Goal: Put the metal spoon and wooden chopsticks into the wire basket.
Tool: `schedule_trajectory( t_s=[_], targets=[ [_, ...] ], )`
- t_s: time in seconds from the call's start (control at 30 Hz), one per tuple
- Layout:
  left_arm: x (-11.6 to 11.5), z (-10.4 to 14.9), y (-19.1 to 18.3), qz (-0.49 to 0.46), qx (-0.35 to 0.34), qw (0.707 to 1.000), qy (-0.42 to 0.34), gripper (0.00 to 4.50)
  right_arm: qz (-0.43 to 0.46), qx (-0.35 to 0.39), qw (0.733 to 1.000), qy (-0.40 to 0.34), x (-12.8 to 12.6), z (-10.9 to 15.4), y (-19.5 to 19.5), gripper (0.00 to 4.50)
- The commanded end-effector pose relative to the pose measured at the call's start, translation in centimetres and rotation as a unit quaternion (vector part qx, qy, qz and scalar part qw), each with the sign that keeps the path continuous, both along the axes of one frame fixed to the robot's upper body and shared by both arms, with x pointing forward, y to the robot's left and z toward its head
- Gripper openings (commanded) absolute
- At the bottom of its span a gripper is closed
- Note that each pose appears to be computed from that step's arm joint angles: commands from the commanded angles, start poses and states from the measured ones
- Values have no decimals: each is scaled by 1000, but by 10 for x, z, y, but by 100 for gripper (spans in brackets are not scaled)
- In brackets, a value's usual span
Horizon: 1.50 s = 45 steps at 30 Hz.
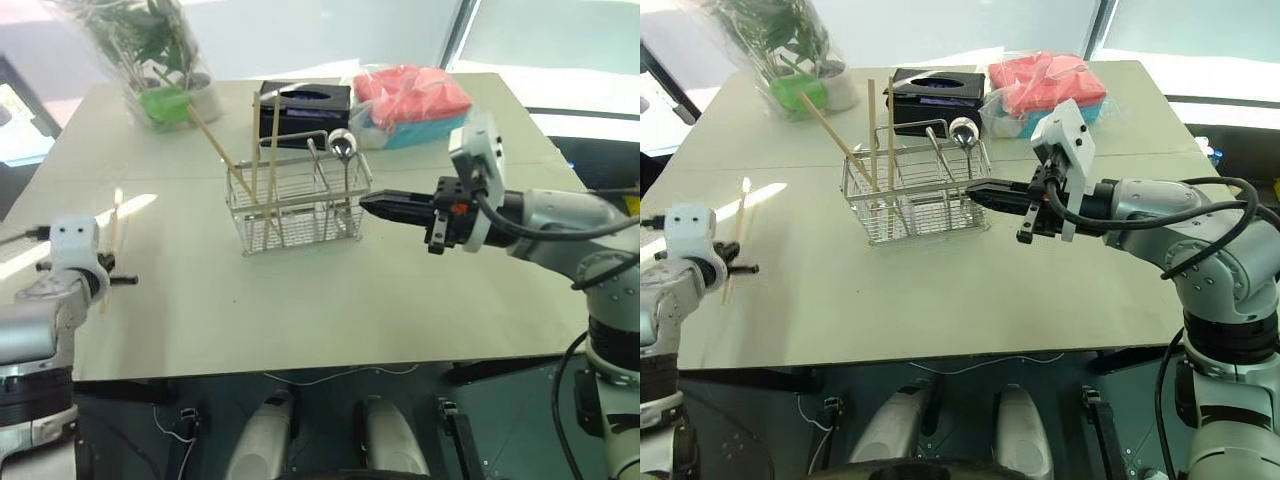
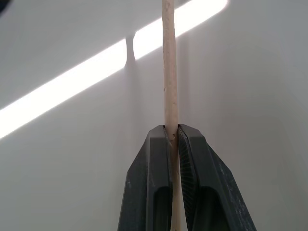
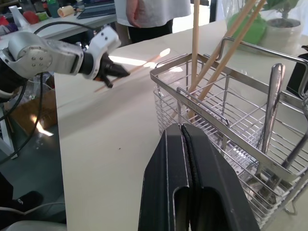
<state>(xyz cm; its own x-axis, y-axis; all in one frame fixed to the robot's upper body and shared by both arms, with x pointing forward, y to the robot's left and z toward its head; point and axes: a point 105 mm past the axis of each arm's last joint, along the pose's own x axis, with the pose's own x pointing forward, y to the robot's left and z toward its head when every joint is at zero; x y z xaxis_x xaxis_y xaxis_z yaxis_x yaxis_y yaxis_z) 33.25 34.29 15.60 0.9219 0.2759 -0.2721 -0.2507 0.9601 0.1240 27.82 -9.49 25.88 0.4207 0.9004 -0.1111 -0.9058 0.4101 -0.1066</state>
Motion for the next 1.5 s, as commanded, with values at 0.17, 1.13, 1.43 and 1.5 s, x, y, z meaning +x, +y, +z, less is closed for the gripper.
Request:
schedule_trajectory(
  t_s=[0.17, 1.13, 1.43, 1.5],
  targets=[
    [-1, 165, -44, -207, -117, 888, -393, 3, -16, 8, 999, -28, 3, 9, -8, 0],
    [27, 121, -198, -477, -161, 769, -395, 3, -56, 34, 997, -35, 2, 7, -15, 0],
    [24, 97, -193, -453, -149, 793, -379, 3, -48, 39, 998, -28, -1, 7, -11, 0],
    [23, 92, -193, -449, -152, 795, -378, 3, -47, 39, 998, -28, 0, 7, -11, 0]
  ],
)
